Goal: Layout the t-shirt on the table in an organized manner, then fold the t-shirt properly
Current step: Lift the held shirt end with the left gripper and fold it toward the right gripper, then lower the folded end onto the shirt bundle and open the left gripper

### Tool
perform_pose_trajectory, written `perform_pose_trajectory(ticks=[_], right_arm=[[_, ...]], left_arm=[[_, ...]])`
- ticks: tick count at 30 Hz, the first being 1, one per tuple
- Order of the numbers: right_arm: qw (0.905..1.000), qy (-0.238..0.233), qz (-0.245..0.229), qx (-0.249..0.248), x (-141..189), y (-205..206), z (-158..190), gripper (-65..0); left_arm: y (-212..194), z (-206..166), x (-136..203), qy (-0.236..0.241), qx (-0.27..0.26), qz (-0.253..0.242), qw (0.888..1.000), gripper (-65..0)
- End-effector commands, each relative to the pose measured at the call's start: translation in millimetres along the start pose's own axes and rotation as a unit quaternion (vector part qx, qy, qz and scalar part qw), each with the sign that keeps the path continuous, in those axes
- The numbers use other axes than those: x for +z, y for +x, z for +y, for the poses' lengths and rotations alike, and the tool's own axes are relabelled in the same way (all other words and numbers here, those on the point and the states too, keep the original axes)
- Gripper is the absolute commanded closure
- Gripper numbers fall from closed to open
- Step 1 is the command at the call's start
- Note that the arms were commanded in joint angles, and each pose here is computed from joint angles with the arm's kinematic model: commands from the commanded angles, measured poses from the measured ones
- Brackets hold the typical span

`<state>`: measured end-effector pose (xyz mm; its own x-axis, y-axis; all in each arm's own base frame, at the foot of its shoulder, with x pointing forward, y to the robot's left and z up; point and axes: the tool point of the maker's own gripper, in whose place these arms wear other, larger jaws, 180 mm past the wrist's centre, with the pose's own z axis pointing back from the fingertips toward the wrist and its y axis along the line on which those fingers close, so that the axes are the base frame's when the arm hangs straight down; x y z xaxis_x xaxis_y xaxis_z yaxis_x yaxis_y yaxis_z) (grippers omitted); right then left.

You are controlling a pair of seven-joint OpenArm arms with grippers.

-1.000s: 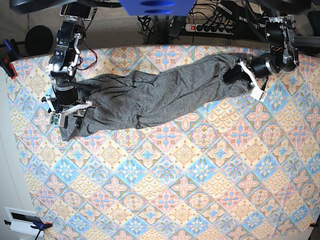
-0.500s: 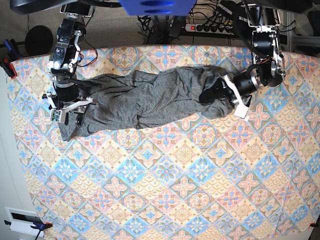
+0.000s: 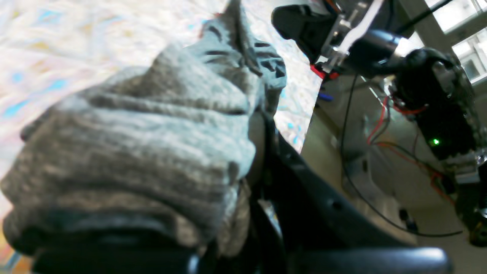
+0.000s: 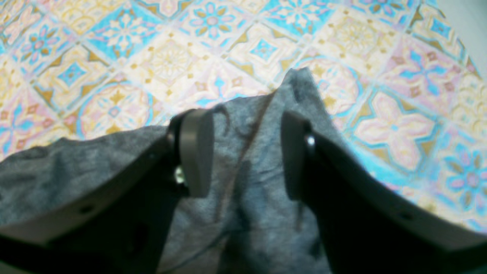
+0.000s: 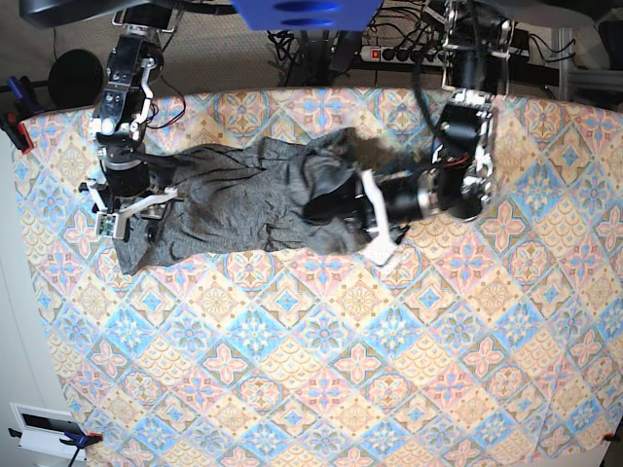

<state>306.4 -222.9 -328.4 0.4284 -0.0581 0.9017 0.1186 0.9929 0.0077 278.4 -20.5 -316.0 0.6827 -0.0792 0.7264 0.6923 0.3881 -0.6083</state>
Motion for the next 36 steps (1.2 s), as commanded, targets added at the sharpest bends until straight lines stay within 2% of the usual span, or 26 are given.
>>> perform_pose_trajectory(ticks=[1,6,11,13,19,22,25,33,36], right_arm=[[0.9996,0.000,-0.027,0.002,1,15,-1,-27.7],[0.9997,0.000,-0.024,0.002,1,14,-1,-27.7],[0.9998,0.000,-0.020,0.002,3,10,-1,-27.7],[0.9998,0.000,-0.019,0.003,3,9,-2,-27.7],[0.9999,-0.001,-0.014,0.001,1,5,-2,-27.7],[0.9999,-0.001,-0.014,0.001,1,5,-2,-27.7],[0.9999,-0.001,-0.014,0.001,1,5,-2,-27.7],[0.9999,-0.001,-0.012,0.001,1,4,-2,-27.7],[0.9999,-0.001,-0.012,0.001,1,4,-2,-27.7]], left_arm=[[15,-5,-8,-0.015,-0.008,-0.016,1.000,0.0],[-2,7,-39,-0.009,0.015,0.024,1.000,0.0],[-13,10,-52,0.011,0.003,0.053,0.999,-1.7],[-14,9,-56,0.014,0.001,0.057,0.998,-7.6],[-13,6,-59,0.010,0.002,0.054,0.998,-32.4],[-8,-2,-66,-0.001,0.005,0.045,0.999,-37.6],[-1,-14,-76,-0.020,0.010,0.030,0.999,-36.0],[31,-43,-96,-0.066,0.004,-0.008,0.998,-24.8],[34,-45,-104,-0.074,0.019,-0.013,0.997,-21.8]])
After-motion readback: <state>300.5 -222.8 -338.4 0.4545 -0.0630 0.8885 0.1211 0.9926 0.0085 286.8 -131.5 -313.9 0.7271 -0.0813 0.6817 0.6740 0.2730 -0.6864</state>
